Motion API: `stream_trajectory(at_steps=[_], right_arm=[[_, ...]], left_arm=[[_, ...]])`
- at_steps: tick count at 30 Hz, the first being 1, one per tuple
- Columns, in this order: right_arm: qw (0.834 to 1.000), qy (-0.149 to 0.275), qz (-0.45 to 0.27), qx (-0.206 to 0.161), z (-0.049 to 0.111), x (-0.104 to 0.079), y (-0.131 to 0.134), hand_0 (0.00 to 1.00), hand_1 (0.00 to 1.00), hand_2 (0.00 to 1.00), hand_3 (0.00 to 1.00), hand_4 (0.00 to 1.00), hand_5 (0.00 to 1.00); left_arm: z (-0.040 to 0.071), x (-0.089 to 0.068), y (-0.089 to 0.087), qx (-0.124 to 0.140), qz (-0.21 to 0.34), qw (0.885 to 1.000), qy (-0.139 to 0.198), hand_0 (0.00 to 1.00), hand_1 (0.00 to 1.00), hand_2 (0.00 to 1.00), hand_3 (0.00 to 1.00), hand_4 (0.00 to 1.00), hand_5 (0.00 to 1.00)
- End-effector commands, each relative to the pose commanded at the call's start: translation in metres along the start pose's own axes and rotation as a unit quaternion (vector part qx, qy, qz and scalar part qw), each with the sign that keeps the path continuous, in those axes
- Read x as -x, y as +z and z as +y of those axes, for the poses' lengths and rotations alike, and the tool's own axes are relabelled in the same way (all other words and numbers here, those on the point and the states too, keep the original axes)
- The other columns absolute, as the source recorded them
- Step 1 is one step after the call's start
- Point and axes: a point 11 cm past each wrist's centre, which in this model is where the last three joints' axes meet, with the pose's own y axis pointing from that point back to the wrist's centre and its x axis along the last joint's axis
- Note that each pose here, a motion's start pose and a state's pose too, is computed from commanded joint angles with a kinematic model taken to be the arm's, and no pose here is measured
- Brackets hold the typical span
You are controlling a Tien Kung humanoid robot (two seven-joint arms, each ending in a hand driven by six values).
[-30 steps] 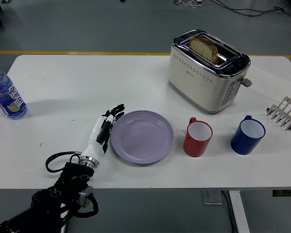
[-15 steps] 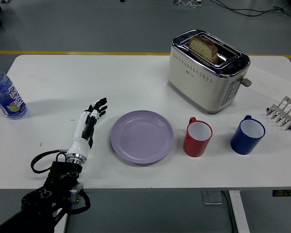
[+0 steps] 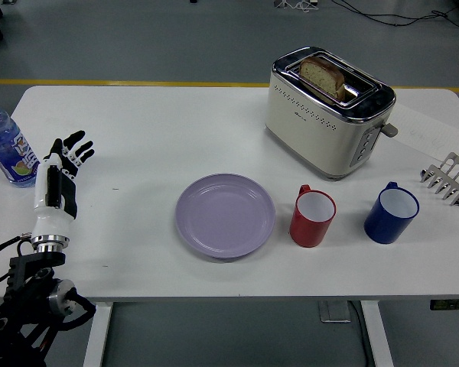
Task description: Push plate across desktop
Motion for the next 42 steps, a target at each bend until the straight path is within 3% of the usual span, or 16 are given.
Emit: stream_trajectory(at_steps=[5, 10, 20, 24, 32, 42], right_arm=[[1.0, 0.001, -0.004, -0.001, 0.0, -0.002, -0.001, 0.529, 0.482, 0.593, 0.552, 0.252, 0.201], [1.0, 0.001, -0.007, 0.0, 0.0, -0.002, 0.0, 0.529, 0.481, 0.593, 0.551, 0.252, 0.202], [1.0, 0.001, -0.005, 0.002, 0.0, -0.002, 0.002, 0.53, 0.482, 0.593, 0.551, 0.251, 0.202], [1.0, 0.002, -0.005, 0.002, 0.0, -0.002, 0.002, 0.53, 0.482, 0.593, 0.551, 0.251, 0.202], [1.0, 0.002, -0.005, 0.003, -0.001, -0.003, 0.003, 0.529, 0.482, 0.593, 0.552, 0.251, 0.202], [1.0, 0.004, -0.005, 0.005, -0.001, -0.004, 0.006, 0.529, 0.482, 0.592, 0.551, 0.251, 0.201]], left_arm=[[0.003, -0.024, 0.017, -0.043, 0.085, 0.995, -0.007, 0.662, 0.676, 0.675, 0.621, 0.48, 0.983], [0.008, -0.046, 0.015, -0.093, 0.12, 0.988, -0.006, 0.627, 0.671, 0.671, 0.634, 0.493, 0.998], [0.012, -0.081, 0.02, -0.108, 0.174, 0.979, 0.016, 0.605, 0.674, 0.678, 0.656, 0.516, 0.998], [0.012, -0.085, 0.021, -0.104, 0.185, 0.977, 0.021, 0.605, 0.674, 0.678, 0.656, 0.516, 0.998], [0.009, -0.076, 0.011, -0.117, 0.2, 0.973, 0.014, 0.604, 0.676, 0.681, 0.666, 0.53, 0.998], [0.015, -0.076, -0.001, -0.137, 0.198, 0.97, 0.021, 0.604, 0.676, 0.681, 0.67, 0.534, 0.998]])
